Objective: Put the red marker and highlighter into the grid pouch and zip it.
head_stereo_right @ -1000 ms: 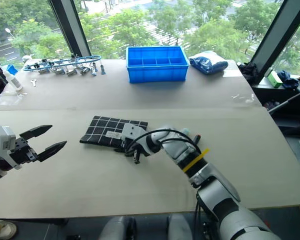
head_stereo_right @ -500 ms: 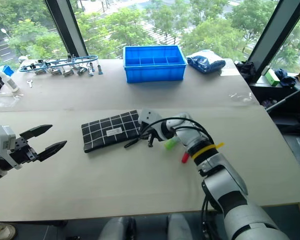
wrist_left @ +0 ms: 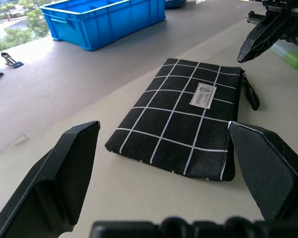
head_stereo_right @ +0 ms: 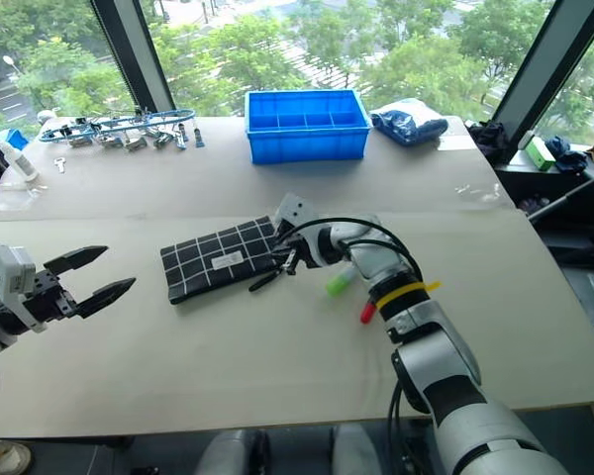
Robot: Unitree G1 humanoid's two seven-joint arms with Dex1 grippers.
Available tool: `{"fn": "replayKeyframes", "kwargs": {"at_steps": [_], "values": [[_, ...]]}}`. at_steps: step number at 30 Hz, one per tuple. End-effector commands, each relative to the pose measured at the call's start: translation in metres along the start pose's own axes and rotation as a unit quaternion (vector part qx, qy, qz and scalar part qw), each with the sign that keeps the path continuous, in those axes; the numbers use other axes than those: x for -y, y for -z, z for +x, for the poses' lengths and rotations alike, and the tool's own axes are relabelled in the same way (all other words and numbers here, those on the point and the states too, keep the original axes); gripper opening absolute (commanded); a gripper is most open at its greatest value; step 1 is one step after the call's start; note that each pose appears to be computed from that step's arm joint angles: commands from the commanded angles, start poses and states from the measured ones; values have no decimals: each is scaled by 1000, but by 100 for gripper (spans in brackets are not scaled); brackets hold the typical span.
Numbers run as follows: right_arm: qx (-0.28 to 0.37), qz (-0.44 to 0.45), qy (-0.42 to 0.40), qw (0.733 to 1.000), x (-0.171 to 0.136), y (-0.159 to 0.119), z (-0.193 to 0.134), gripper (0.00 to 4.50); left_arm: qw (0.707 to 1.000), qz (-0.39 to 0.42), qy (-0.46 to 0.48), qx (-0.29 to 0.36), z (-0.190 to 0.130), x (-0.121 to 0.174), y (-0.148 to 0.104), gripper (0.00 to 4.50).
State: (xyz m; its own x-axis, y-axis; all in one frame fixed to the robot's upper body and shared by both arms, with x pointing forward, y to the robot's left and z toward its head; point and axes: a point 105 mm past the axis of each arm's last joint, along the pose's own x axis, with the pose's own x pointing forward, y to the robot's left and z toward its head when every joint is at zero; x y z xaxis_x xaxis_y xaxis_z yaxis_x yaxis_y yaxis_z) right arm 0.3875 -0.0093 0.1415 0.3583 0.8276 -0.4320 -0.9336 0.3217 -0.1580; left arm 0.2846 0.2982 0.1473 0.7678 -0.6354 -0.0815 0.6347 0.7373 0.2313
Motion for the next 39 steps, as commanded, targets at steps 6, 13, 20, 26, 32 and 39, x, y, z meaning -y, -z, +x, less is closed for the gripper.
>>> {"fn": "replayKeyframes", "kwargs": {"at_steps": [6,13,20,26,32,39], "values": [[-60,-25,53,996,2,24,17,1,999,14,-19,-35,-1,-7,-2,450],[-106,-24,117,987,11,51,27,1,987,113,53,-105,-7,11,9,450],[-93,-18,102,990,5,50,27,1,947,288,94,-103,13,18,17,450],[-85,-10,106,991,6,47,26,1,936,325,120,-60,36,36,21,450],[-78,0,110,991,8,44,23,1,916,356,151,-107,32,35,43,450],[-76,1,114,991,9,44,22,1,918,362,149,-64,50,39,36,450]]}}
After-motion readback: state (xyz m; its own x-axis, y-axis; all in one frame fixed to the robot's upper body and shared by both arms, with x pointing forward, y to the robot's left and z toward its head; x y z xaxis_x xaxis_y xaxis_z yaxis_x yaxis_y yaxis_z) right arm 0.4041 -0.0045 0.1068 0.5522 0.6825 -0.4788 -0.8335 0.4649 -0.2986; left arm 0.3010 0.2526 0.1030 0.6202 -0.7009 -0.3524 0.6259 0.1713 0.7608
